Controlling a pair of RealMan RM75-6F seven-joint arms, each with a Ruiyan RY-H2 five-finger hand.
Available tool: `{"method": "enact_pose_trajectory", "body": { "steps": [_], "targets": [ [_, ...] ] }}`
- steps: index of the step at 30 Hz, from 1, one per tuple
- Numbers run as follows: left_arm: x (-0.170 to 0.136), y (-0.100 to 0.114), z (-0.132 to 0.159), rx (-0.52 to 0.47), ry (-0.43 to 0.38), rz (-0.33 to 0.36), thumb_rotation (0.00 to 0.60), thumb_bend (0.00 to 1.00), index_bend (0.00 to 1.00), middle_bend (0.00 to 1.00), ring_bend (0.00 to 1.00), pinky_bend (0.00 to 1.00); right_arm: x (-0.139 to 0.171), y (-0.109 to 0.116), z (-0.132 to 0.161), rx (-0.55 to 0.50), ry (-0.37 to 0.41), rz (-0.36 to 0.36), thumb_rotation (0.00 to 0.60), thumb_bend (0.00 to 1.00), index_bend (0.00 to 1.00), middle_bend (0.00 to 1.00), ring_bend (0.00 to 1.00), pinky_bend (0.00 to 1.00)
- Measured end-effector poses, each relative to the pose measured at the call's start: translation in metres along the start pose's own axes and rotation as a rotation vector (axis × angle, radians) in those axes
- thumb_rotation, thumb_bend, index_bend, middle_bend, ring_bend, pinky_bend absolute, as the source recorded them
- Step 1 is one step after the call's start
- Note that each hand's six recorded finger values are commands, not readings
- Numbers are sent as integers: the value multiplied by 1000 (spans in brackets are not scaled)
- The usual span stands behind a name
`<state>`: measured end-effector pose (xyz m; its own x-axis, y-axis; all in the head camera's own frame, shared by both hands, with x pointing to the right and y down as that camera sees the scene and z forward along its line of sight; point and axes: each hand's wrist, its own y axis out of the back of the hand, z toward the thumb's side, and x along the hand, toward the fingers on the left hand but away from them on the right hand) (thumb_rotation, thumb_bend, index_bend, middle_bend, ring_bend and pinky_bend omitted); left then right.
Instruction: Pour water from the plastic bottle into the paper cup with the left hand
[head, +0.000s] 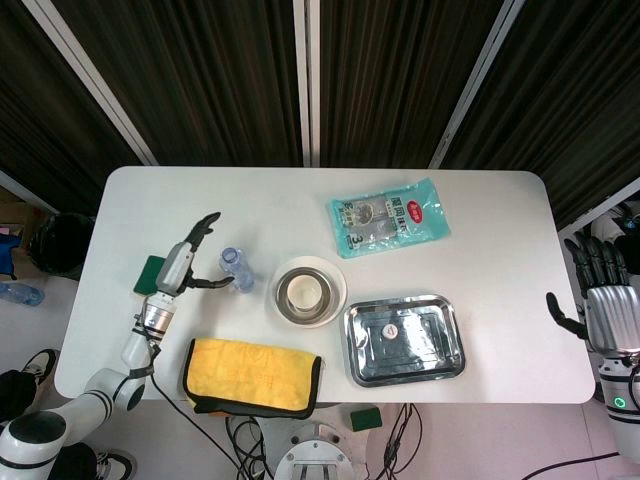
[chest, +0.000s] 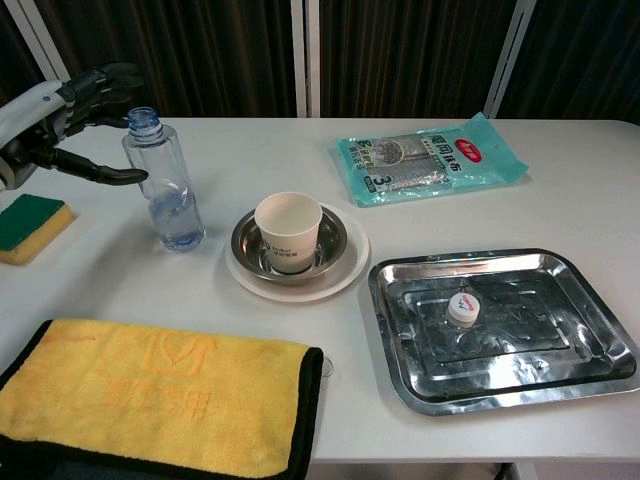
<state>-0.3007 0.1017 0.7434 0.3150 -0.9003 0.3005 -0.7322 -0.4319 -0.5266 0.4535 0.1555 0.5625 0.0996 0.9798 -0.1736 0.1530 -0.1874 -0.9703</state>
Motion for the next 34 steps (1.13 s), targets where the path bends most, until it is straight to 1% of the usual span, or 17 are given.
{"method": "enact_pose_trajectory", "body": {
  "steps": [3,7,10,13,16,19,20,21,22,23,24,25,26,27,29,30,34],
  "targets": [
    [-11,13,-5,14,11,17,600,62,0,23,24,169,1,0,1,1,3,-1,600,366,0,0,0,0],
    [-29,29,-8,62,13,46,600,62,0,18,19,169,3,2,-1,-1,-1,-9,600,366,0,0,0,0],
    [-52,49,-9,100,17,89,600,62,0,10,12,169,6,7,-3,-1,-6,-24,600,365,0,0,0,0],
    [-76,75,-7,163,21,144,600,63,0,9,13,176,12,10,-6,11,-12,-24,600,365,0,0,0,0],
    [-102,101,-6,274,49,168,600,70,28,15,21,206,23,8,-14,34,-32,-3,600,366,0,0,0,0],
    [-127,121,-7,429,113,158,600,53,61,85,46,243,32,4,-24,56,-62,22,600,363,0,0,0,0],
    [-137,128,-7,500,141,154,600,36,77,105,51,251,36,2,-28,66,-75,33,600,360,0,0,0,0],
    [-146,132,-6,556,162,152,583,21,92,113,51,254,39,0,-32,80,-87,46,600,357,0,0,0,0],
    [-154,136,-5,614,182,150,533,6,109,121,51,250,43,-2,-36,100,-100,60,600,350,0,0,0,0],
    [-166,141,-2,693,207,147,450,0,124,132,51,242,45,-4,-39,118,-110,70,600,341,0,0,0,0],
    [-176,144,-1,751,225,144,351,0,134,139,51,230,49,-6,-41,138,-119,82,600,333,0,0,0,0],
    [-186,146,1,806,242,139,292,0,138,142,51,222,53,-10,-45,167,-132,102,600,330,0,0,0,0],
    [-200,147,4,872,262,127,201,0,140,141,51,211,58,-13,-48,188,-141,122,600,325,0,0,0,0],
    [-210,148,6,914,273,116,116,0,140,137,51,201,62,-17,-50,205,-150,145,600,321,0,0,0,0],
    [-237,144,13,988,290,76,15,0,128,113,43,185,70,-23,-54,238,-163,186,600,318,0,0,0,0],
    [-242,142,14,995,292,64,0,0,115,96,36,179,72,-24,-54,251,-165,196,600,318,0,0,0,0],
    [-251,135,16,979,309,11,0,0,87,69,28,171,76,-26,-54,289,-169,203,600,318,0,0,0,0]
  ]
}}
